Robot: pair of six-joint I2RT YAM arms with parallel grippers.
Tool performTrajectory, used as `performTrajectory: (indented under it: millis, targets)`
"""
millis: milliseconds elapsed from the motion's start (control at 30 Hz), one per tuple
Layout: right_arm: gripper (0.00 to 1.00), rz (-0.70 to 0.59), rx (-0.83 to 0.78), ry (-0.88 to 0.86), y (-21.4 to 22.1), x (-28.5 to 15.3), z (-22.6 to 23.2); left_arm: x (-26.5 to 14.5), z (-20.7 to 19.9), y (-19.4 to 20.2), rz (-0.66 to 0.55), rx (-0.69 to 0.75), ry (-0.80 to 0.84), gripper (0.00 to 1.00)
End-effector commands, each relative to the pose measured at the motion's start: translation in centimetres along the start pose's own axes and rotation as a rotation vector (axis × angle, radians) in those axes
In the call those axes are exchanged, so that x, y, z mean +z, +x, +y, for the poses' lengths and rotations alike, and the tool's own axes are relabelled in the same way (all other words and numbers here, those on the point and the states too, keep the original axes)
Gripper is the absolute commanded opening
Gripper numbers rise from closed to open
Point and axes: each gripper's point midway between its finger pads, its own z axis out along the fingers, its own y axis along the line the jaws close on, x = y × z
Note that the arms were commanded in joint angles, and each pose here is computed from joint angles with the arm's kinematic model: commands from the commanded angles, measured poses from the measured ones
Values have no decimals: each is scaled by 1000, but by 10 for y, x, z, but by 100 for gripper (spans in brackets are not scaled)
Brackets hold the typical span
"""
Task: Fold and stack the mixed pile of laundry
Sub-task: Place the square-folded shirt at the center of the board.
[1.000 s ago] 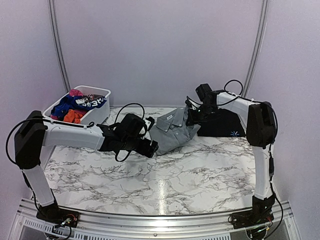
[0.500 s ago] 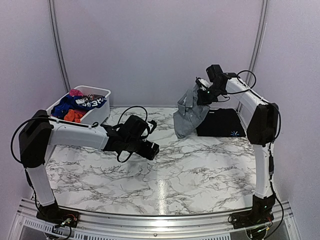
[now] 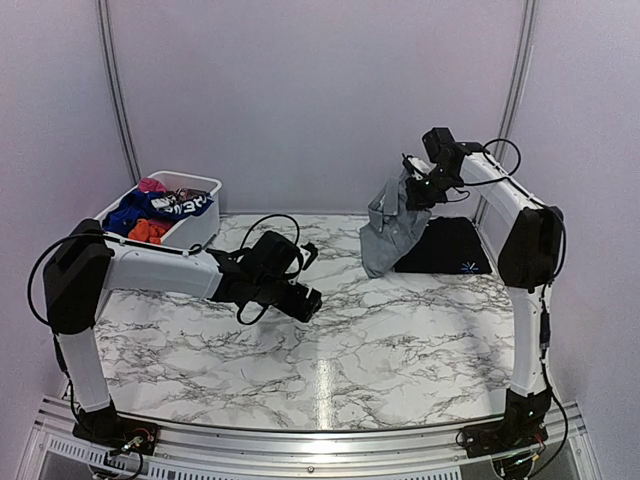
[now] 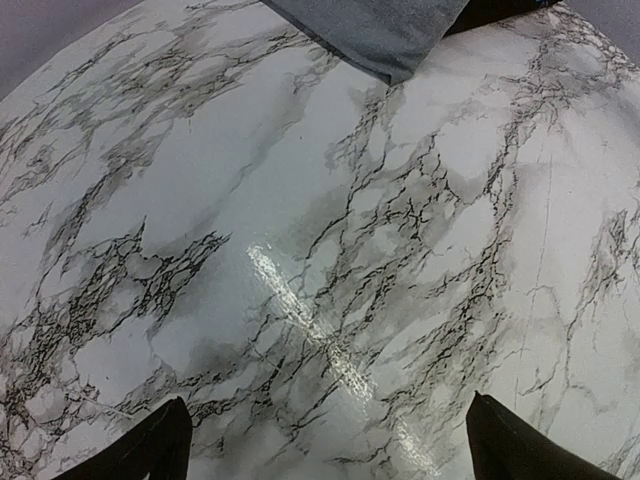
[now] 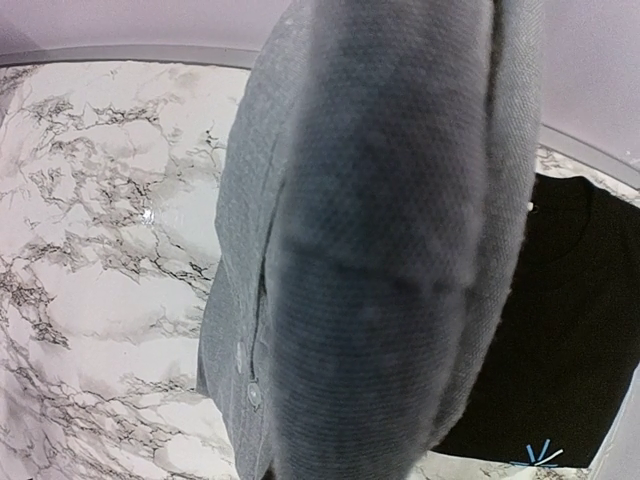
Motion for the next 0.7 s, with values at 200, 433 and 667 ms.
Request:
performTrajectory:
  millis: [200,433,667]
  targets:
    - [0,-182,-42,8,-45,-67,-4,4,-3,-4,13,15,20,99]
    - [0,-227,-30,-39,-54,-85,-1,6,-4,1,25,15,23,99]
    - [0,-196,12,-41,-45,-68,-32,7,-4,0,27,18,21,99]
